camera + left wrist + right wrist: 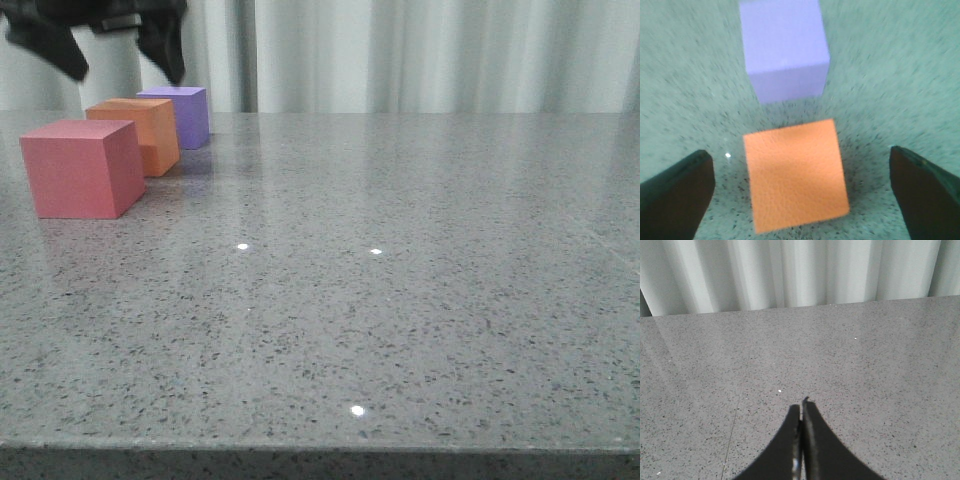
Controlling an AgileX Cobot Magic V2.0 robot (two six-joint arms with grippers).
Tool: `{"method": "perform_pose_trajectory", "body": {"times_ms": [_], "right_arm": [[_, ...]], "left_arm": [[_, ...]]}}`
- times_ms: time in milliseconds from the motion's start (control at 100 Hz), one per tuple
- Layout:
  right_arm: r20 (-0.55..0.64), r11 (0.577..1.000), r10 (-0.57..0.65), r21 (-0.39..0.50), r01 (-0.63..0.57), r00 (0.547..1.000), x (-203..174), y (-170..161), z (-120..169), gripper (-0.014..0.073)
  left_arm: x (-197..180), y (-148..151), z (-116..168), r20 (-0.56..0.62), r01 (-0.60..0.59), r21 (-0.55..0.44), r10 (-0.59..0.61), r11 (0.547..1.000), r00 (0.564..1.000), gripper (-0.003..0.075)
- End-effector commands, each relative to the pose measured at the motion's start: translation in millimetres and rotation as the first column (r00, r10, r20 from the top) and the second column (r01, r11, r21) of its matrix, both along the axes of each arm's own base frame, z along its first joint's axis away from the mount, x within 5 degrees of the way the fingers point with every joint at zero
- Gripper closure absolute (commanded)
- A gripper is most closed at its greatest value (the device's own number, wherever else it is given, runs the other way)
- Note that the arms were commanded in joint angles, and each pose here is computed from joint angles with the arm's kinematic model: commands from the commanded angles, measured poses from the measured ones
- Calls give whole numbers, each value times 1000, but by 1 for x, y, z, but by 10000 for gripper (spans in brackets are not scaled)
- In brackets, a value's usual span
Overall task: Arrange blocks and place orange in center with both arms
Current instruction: 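Open the left gripper and lift it away from the cubes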
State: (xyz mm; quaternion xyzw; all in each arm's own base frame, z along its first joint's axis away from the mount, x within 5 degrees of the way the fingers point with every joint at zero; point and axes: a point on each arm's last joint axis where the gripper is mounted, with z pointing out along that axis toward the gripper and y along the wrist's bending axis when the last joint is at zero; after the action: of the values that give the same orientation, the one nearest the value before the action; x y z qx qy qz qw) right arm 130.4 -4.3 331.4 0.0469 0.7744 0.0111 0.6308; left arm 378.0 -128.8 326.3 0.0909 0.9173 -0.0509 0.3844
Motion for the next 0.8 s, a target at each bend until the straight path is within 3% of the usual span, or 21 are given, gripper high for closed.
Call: {"method": "perform_pose_trajectory", "body": {"times_ms": [0,150,340,500,790], "right_arm": [[109,1000,7,-28,-4,994,0,0,17,663],[109,1000,7,-28,-4,994,0,0,17,663],[109,1000,7,-28,-4,994,0,0,17,663],[109,1000,7,-28,-4,994,0,0,17,663],[109,1000,7,-28,-4,994,0,0,17,663]], "left_arm": [[-25,8,57,188,14,-74,0,997,982,65],[-70,28,91,322,25,-119,15,993,947,65],[-127,64,100,414,-14,-147,75,989,907,65],[-174,87,86,437,-54,-156,118,986,892,66],[-245,102,41,485,-35,-173,116,984,867,104]]}}
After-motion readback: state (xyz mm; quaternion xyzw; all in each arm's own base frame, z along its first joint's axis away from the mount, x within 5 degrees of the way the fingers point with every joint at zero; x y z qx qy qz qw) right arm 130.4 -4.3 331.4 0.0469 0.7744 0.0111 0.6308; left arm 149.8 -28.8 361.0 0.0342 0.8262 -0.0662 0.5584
